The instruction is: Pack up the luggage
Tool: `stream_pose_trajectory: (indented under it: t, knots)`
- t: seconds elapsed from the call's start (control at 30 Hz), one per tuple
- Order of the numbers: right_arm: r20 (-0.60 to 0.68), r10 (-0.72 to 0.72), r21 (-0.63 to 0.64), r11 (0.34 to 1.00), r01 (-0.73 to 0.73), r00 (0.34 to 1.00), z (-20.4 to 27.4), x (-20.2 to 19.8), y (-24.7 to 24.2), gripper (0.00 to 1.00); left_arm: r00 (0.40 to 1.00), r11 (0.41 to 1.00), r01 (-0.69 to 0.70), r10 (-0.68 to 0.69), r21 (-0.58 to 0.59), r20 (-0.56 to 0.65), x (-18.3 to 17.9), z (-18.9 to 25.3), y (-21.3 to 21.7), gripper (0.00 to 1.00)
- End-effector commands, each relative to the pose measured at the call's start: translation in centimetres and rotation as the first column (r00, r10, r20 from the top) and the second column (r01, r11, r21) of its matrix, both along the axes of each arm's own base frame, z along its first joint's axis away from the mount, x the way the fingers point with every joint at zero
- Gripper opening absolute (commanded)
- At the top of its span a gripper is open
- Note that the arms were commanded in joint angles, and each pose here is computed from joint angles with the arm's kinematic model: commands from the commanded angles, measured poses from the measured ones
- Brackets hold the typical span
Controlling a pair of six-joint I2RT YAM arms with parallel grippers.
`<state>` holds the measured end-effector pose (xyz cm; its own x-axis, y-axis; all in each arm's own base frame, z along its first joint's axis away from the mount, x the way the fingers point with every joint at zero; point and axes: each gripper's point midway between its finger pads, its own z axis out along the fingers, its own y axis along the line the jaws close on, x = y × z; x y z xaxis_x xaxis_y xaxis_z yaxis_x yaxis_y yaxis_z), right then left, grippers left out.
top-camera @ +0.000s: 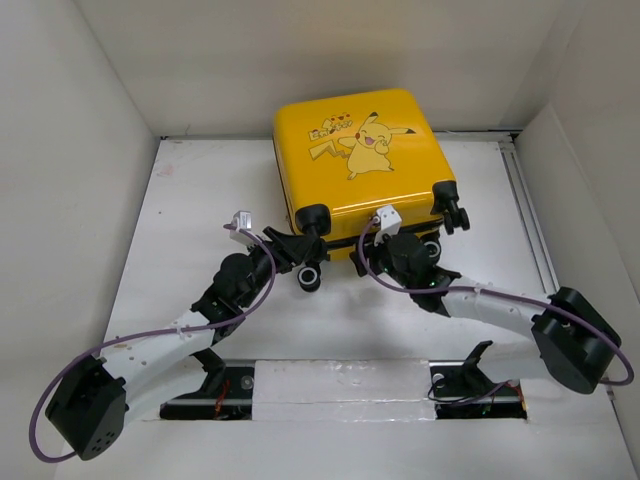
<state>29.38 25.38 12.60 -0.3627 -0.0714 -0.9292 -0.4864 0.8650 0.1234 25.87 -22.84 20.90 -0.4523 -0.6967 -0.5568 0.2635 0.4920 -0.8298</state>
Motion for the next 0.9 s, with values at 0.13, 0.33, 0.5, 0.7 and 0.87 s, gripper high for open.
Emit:
stream_pose_trajectory:
  t: [0.13,0.33,0.5,0.7,0.87]
  knots:
    - [0.093,0.075,0.077,0.994,-0.082,0.993,3.5,1.0,2.3,0.59,0.982,0.982,0.114,-0.088,-0.152,0.168,-1.7,7.6,-1.6,0.00]
    - [0.048,0.044,0.038,0.998,-0.046,0.998,2.9,0.4,1.0,0.70,0.982,0.984,0.112,-0.089,-0.139,0.165,-1.5,7.3,-1.7,0.00]
    - [0.024,0.044,0.033,0.998,-0.045,0.999,2.3,0.4,0.8,0.83,0.982,0.984,0.122,-0.100,-0.132,0.159,-1.4,7.2,-2.0,0.00]
    - [0.016,0.030,0.011,0.999,-0.031,0.999,2.4,1.4,0.7,0.83,0.981,0.983,0.123,-0.099,-0.138,0.166,-1.5,7.5,-1.9,0.00]
    - [0.008,0.040,0.013,0.999,-0.040,0.999,1.6,1.3,0.6,0.83,0.981,0.983,0.123,-0.099,-0.137,0.165,-1.6,7.5,-1.8,0.00]
